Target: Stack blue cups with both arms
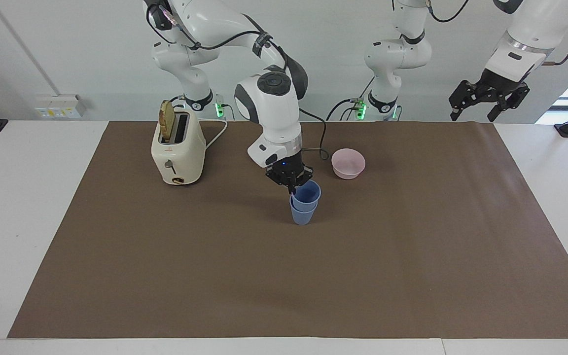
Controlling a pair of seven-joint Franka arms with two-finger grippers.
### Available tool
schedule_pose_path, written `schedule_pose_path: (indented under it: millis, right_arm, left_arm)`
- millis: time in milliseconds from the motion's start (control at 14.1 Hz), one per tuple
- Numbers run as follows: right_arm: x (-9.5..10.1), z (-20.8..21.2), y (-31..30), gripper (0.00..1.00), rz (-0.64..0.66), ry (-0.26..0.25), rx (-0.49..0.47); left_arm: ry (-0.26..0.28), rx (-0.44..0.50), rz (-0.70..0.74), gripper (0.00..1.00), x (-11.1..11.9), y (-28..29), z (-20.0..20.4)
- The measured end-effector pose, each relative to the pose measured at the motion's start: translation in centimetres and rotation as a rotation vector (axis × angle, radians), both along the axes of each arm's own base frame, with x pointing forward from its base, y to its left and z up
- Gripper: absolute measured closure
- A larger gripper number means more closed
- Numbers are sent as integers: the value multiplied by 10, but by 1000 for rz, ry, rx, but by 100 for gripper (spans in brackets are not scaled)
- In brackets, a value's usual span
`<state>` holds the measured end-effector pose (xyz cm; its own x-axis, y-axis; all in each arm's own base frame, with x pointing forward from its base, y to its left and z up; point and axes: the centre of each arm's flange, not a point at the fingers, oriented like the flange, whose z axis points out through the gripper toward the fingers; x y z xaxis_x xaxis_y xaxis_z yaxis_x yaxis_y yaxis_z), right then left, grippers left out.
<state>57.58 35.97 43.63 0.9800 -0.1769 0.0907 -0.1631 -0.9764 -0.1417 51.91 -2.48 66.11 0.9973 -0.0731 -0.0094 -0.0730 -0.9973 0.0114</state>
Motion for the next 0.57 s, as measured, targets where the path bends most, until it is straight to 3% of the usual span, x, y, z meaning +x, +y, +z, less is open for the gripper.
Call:
schedule_pose_path:
  millis: [425, 567]
  right_arm:
    - [-5, -14, -1, 94, 6, 22, -14]
    - [-4, -13, -1, 75, 6, 18, -12]
  left_arm:
    - [0, 0, 0, 0, 0, 0, 0]
    - [0, 0, 0, 0, 0, 0, 0]
